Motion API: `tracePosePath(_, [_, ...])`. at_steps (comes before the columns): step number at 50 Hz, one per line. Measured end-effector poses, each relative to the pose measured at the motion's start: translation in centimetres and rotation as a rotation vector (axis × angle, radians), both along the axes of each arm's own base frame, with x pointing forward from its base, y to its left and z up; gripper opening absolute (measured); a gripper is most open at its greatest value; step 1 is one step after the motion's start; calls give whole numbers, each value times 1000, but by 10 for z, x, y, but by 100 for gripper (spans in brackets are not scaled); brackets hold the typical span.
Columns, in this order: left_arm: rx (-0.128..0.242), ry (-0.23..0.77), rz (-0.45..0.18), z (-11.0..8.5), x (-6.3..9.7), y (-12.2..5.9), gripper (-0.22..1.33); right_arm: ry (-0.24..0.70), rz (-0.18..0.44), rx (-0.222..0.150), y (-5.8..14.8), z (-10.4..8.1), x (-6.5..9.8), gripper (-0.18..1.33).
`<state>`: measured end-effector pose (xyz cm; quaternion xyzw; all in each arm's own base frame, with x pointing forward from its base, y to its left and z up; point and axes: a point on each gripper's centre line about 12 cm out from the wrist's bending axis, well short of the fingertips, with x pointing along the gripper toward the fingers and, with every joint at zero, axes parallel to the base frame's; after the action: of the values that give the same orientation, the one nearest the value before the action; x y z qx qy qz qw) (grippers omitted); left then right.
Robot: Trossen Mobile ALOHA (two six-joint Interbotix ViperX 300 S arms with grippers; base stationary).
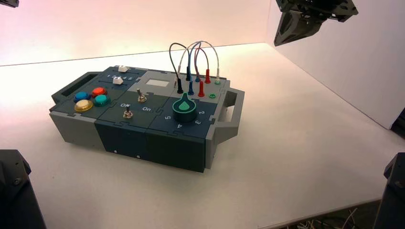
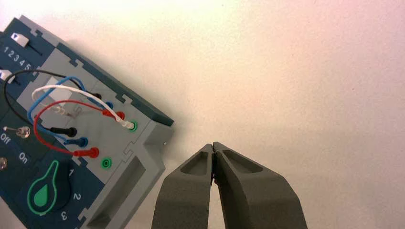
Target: Move the box to the left.
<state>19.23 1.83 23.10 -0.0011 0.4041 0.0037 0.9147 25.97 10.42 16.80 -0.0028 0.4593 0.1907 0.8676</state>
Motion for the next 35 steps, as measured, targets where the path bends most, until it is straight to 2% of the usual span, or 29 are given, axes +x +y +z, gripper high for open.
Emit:
tracePosePath(21, [2,-3,-1,1,0,0,-17,18,-1,-7,-2,-7,-6,-14])
tracePosePath(28, [36,8,-34,0,-1,0,-17,28,-1,-10,-4,-10,-11,-14])
tracePosePath(35, [54,25,-54,-2,-2,1,-17,32,0,-10,-5,-11,-14,-14])
